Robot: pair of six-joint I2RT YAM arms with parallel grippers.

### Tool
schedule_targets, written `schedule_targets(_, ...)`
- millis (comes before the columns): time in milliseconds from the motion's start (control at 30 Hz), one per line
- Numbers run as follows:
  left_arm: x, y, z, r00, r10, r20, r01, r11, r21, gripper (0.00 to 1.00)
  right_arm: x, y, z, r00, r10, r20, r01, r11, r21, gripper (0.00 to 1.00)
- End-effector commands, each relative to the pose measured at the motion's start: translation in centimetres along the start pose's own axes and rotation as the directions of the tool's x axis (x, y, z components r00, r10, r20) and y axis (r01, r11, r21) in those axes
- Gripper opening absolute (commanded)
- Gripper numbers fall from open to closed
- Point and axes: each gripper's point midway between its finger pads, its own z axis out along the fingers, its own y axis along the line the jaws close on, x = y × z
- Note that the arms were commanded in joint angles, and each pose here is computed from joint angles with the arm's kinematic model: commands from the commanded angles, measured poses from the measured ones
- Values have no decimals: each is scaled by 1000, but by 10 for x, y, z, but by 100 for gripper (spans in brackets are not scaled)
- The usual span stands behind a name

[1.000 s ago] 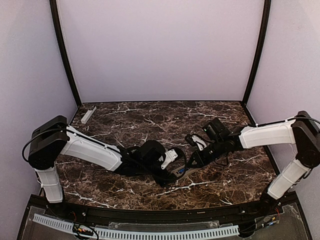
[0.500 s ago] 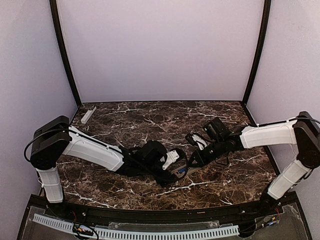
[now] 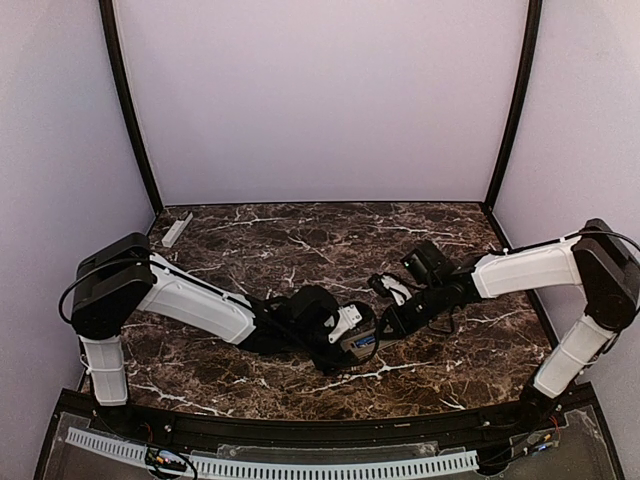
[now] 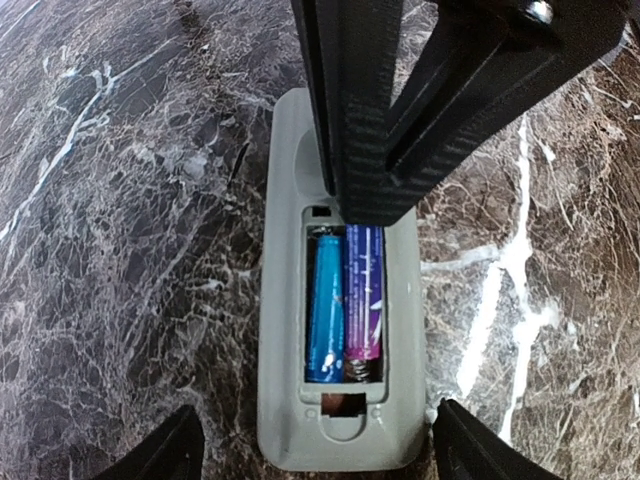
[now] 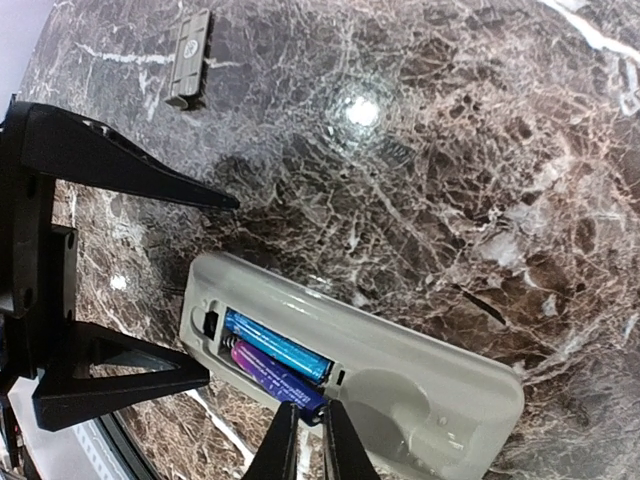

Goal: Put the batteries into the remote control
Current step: Load the battery into the battery compartment.

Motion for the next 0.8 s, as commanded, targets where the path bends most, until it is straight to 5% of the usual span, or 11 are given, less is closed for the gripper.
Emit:
schedule_targets(0, -3, -4, 2, 1000, 10, 5, -10, 1000, 15, 78, 5, 3, 8, 999, -26, -24, 26, 1000, -7, 9)
schedule_targets(767, 5, -13, 10, 1000, -9, 13, 8, 998, 64, 52, 12, 9, 18, 996, -50, -70, 49, 999, -12, 1)
